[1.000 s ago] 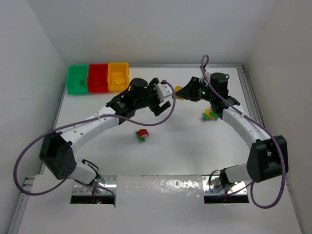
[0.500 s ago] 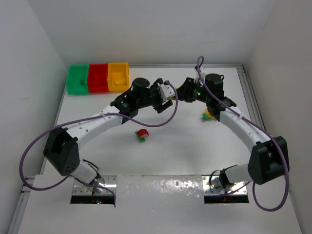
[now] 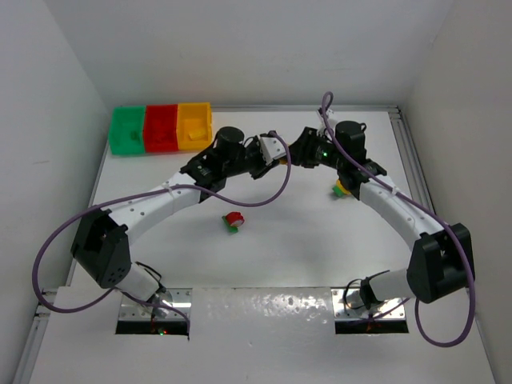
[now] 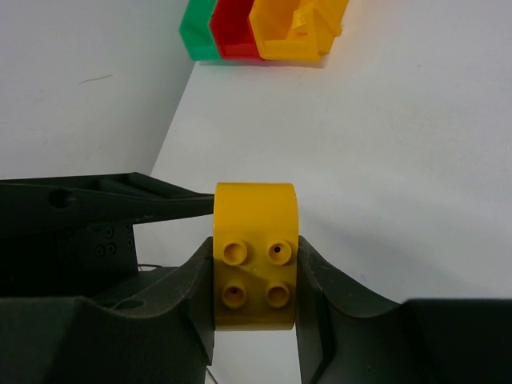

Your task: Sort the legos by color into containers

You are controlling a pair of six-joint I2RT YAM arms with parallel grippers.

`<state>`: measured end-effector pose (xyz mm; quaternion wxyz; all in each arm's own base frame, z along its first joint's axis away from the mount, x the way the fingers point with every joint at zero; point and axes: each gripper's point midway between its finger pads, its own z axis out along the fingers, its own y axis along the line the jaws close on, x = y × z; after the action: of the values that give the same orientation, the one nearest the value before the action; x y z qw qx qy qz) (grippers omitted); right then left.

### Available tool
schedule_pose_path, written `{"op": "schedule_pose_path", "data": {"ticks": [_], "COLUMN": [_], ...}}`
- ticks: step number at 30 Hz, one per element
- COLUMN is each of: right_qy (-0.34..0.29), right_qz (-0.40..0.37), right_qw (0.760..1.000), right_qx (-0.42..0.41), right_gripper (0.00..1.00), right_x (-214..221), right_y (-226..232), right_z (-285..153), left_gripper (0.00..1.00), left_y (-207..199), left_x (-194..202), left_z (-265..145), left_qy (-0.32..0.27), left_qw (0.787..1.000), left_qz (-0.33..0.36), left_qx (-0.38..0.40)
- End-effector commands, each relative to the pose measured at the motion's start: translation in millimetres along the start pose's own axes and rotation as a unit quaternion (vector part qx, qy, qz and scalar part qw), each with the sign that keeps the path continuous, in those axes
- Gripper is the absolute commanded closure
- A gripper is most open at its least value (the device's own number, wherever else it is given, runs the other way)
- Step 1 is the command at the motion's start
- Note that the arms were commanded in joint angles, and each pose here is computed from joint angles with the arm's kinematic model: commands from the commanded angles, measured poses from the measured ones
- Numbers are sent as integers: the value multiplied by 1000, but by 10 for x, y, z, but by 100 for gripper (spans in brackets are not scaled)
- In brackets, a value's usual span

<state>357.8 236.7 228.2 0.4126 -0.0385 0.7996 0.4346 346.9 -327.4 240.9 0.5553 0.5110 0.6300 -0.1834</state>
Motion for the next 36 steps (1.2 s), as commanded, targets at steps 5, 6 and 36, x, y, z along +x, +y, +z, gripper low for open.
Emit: {"op": "schedule_pose_path", "data": {"ticks": [5,6,36], "right_qy": [-37,-38,-88], "right_qz": [-7,-6,-64], "right_qw": [998,998,989], "right_qx": [-44,-45,96], "right_gripper": [100,100,100], "right_x": [-252,-260,-558], "right_y": [303,308,-328], "right_z": [29,32,-320], "left_gripper": [49,48,100], "left_y": [-7,-7,1650], "left_x": [-58,-49,1591], "left_z": [7,7,-1249], "left_qy": [-15,-14,261], "left_qw": [1000,1000,896], "left_qz": [5,4,-259], "left_qx": [7,6,-251]}}
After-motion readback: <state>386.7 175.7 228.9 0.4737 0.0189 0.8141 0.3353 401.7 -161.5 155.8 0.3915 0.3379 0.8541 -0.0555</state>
